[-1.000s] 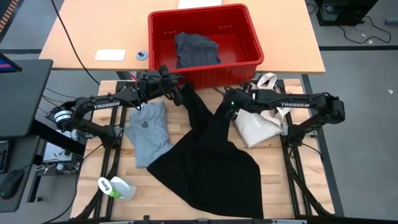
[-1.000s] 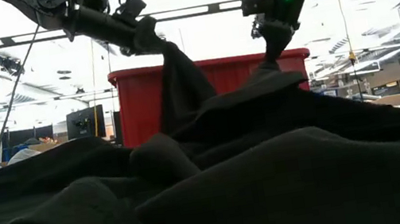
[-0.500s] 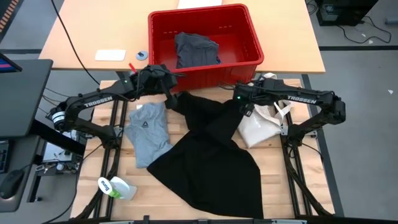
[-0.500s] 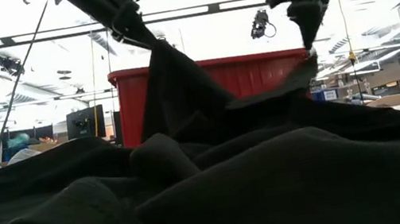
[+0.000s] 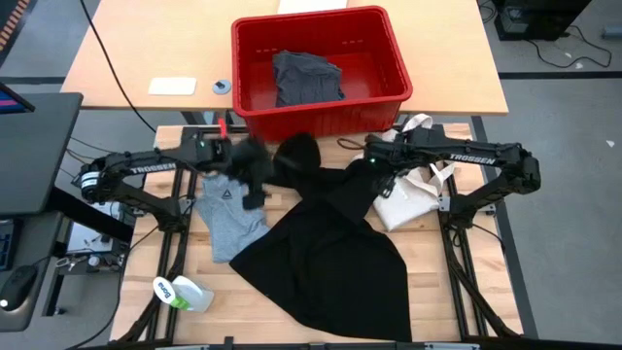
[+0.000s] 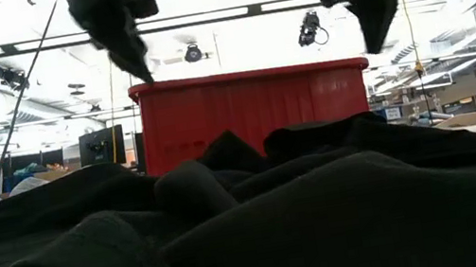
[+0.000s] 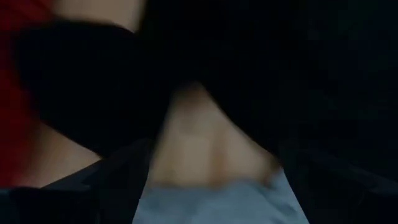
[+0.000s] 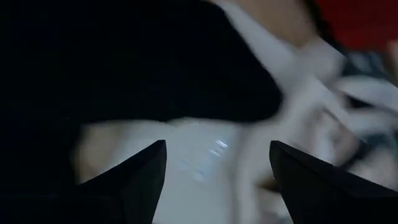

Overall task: Fold Laundry from Bin
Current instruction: Fold the black shirt

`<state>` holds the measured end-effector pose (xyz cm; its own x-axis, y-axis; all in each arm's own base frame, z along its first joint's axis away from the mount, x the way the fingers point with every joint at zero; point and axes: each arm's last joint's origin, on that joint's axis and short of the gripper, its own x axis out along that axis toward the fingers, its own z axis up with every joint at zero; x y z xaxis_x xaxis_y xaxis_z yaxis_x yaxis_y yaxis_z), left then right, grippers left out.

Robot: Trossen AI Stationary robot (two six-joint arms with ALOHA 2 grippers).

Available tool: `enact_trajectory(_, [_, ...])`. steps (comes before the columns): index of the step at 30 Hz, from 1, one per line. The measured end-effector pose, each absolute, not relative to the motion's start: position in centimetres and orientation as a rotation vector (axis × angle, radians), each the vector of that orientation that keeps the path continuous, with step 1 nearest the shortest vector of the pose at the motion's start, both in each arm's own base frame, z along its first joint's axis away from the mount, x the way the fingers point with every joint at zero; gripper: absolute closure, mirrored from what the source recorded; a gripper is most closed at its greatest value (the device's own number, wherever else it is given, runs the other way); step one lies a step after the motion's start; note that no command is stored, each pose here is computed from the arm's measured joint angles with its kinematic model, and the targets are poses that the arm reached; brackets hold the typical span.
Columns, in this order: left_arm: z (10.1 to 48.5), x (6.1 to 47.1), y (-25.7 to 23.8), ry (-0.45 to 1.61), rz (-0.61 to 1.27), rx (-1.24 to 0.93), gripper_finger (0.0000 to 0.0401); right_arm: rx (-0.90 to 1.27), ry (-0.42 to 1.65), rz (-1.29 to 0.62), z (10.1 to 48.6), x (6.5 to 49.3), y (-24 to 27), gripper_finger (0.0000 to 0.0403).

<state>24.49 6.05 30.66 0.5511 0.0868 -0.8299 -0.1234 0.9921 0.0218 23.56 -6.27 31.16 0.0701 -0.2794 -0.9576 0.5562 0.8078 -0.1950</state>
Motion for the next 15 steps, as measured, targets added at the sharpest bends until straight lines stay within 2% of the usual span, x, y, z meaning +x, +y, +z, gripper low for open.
enact_trajectory(5, [26.8, 23.8, 0.9, 1.165, 0.040, -0.122, 0.0042, 0.180, 1.179, -0.605, 31.1, 25.7, -3.7, 0.0112])
enact_trajectory(9, [24.0, 22.6, -2.3, 1.285, 0.076, -0.197, 0.0042, 0.113, 0.990, -0.619, 29.6, 27.4, -1.2, 0.0112])
enact_trajectory(15, [23.1, 21.0, -7.1, 1.351, 0.111, -0.305, 0.0047, 0.085, 0.848, -0.520, 26.3, 28.5, 2.0, 0.0113])
